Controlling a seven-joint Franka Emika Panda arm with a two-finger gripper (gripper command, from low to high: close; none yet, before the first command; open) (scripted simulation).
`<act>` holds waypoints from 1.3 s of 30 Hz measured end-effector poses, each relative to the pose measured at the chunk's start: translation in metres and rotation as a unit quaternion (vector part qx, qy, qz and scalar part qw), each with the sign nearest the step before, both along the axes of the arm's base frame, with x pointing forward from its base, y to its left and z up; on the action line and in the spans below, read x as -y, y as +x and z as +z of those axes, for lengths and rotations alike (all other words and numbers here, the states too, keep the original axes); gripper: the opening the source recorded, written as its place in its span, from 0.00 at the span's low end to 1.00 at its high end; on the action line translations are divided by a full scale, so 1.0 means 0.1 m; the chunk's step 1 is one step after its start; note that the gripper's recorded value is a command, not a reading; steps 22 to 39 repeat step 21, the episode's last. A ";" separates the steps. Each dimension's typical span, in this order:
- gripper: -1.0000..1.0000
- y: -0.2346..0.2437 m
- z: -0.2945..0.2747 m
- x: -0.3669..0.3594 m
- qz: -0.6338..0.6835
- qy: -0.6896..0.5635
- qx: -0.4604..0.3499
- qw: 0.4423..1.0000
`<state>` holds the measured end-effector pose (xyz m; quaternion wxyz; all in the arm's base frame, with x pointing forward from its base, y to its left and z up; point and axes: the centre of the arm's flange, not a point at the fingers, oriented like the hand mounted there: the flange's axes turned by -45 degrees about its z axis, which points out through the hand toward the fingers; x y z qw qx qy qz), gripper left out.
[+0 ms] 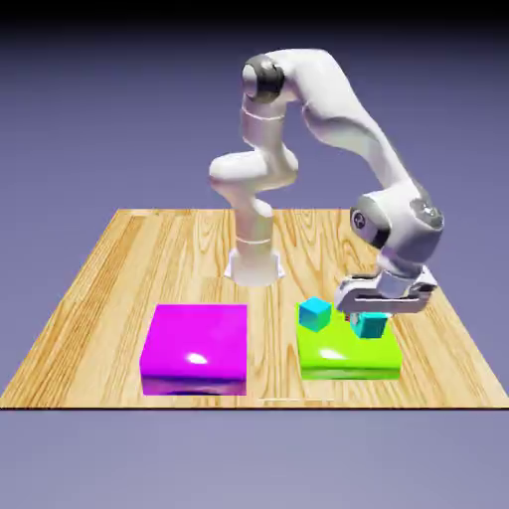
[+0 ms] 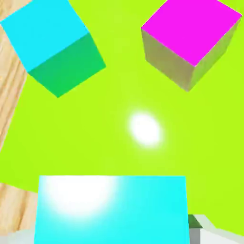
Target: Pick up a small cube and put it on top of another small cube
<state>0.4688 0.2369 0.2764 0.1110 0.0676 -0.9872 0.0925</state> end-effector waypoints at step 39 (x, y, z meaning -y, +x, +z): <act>1.00 -0.94 -0.12 0.98 -0.179 0.085 -0.014 0.980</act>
